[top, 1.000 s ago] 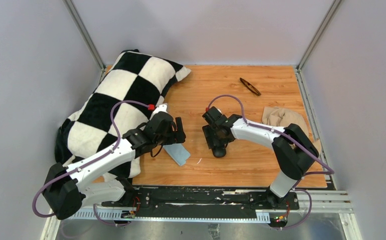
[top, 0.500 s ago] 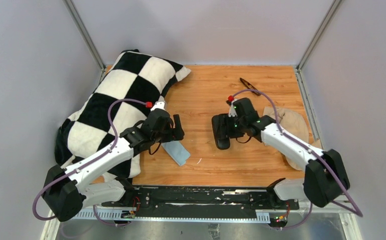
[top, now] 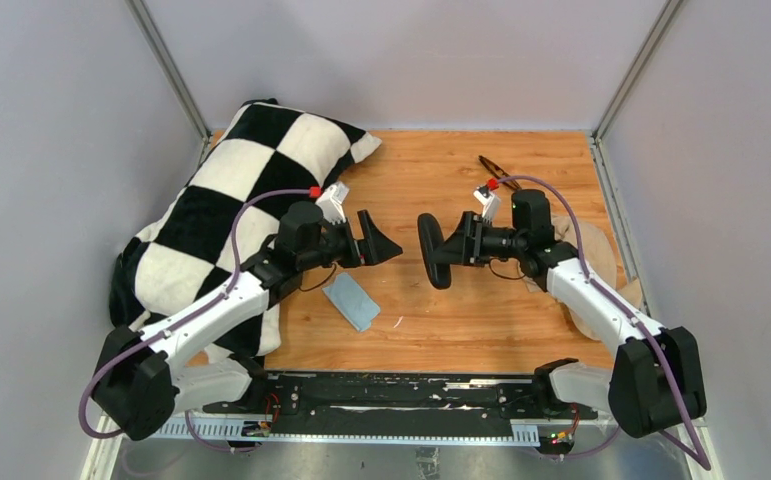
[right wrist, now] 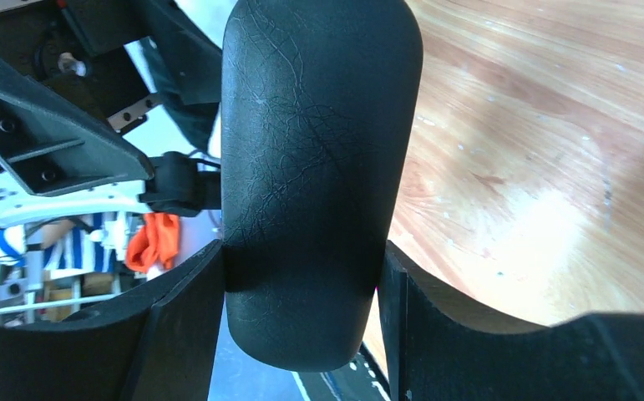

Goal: Organize the sunglasses
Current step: Open the sunglasses case at the center of the board.

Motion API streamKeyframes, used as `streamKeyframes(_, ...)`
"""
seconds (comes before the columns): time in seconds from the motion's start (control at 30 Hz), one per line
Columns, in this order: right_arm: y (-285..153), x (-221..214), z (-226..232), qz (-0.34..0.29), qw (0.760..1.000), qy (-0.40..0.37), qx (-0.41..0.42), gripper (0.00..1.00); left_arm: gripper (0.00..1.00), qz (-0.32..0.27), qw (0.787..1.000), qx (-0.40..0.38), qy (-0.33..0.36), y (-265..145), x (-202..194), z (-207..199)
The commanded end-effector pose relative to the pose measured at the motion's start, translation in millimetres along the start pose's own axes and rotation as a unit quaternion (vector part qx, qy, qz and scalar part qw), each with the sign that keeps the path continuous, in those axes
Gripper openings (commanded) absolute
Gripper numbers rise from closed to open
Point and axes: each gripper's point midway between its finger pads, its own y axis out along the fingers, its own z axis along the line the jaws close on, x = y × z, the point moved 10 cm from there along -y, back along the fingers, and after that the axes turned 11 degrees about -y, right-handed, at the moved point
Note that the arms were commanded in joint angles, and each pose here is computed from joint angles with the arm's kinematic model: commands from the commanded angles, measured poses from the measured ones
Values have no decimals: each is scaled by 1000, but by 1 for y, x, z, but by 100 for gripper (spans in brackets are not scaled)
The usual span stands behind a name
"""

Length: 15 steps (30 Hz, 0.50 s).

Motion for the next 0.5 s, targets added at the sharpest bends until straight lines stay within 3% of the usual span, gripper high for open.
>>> streamKeyframes(0.0,-10,15,18,-26,994,-8,102,38,100,25,992,-122,13,2,14,-31)
streamKeyframes(0.13,-10,20,24,-27,990,5,139,40,100,57,983,-175,-27,8,16,-33)
streamKeyframes(0.47,-10,26,29,-35,982,20,183,36,100,56,963,-253,-71,17,26,-42)
